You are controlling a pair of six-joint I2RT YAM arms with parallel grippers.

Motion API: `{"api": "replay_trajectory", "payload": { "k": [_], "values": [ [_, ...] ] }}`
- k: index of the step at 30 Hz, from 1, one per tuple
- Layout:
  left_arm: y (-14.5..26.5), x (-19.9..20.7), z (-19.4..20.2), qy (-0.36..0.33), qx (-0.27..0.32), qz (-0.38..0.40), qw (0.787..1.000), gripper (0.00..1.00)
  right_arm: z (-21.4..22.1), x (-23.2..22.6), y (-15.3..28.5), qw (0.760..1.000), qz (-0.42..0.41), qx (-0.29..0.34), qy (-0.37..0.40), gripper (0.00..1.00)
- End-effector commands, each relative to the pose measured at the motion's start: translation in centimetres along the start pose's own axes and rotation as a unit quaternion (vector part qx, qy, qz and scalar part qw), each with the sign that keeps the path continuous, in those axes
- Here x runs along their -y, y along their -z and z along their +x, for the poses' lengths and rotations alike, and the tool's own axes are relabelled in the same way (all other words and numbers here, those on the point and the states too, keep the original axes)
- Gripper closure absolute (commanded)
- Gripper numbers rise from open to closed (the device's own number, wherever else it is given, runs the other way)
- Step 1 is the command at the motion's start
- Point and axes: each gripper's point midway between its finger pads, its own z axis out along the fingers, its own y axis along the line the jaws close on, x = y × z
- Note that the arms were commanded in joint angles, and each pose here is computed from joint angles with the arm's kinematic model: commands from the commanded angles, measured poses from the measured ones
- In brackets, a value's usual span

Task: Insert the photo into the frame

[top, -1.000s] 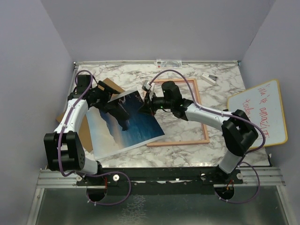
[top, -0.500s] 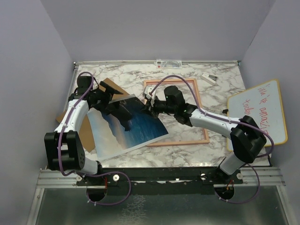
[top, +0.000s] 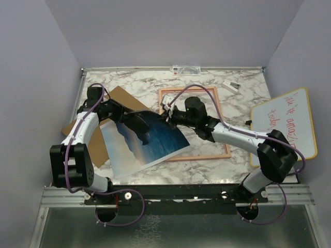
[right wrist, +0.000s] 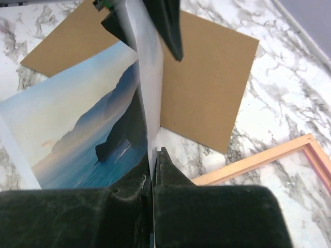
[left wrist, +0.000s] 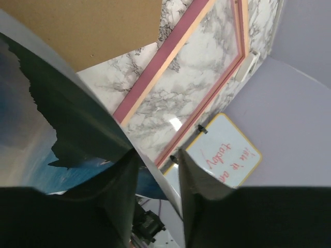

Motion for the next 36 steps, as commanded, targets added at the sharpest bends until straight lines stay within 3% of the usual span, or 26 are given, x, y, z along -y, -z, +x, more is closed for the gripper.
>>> {"api": "replay_trajectory", "payload": {
  "k": [1, 5, 7, 10, 12, 13, 16, 22, 30, 34, 36],
  "values": [
    [0.3, 1.2, 0.4, -0.006, -0.011, 0.03, 0.999, 0.74, -2.6, 1.1, 0.7, 0.998, 0.039, 0.037, 0.021, 0.99],
    [0.5, 2.4, 0.1, -0.017, -0.008, 0.046, 0.999, 0.96, -2.5, 1.9, 1.1, 0.997, 0.069, 0.033, -0.004, 0.99],
    [0.7, 3.2, -0.1, -0.025, -0.003, 0.056, 0.998, 1.0, -2.3, 2.4, 1.4, 0.995, 0.089, 0.029, -0.022, 0.95],
    [1.2, 4.8, -0.7, -0.043, 0.008, 0.078, 0.996, 1.0, -2.1, 2.8, 2.2, 0.993, 0.111, 0.022, -0.04, 0.67],
    [1.8, 6.6, -1.1, -0.063, 0.02, 0.101, 0.993, 1.0, -2.1, 3.0, 3.0, 0.991, 0.126, 0.017, -0.045, 0.36],
    [2.2, 7.5, -1.4, -0.072, 0.028, 0.113, 0.991, 1.0, -2.1, 3.1, 3.5, 0.99, 0.133, 0.018, -0.049, 0.25],
    [3.9, 11.7, -2.3, -0.113, 0.056, 0.164, 0.978, 1.0, -3.4, 3.1, 5.6, 0.986, 0.155, 0.034, -0.053, 0.13],
    [6.8, 19.8, -2.4, -0.218, 0.094, 0.241, 0.941, 1.0, -5.2, 4.9, 9.9, 0.965, 0.239, 0.052, -0.1, 0.03],
    [5.4, 26.8, 1.9, -0.335, 0.068, 0.29, 0.894, 1.0, -6.3, 10.6, 14.9, 0.905, 0.315, 0.102, -0.266, 0.04],
    [4.5, 28.7, 2.9, -0.357, 0.055, 0.301, 0.883, 1.0, -4.0, 13.9, 17.8, 0.857, 0.385, 0.085, -0.331, 0.06],
    [4.2, 29.3, 3.5, -0.363, 0.047, 0.307, 0.879, 1.0, -1.2, 15.3, 19.7, 0.819, 0.442, 0.052, -0.361, 0.06]
  ]
}}
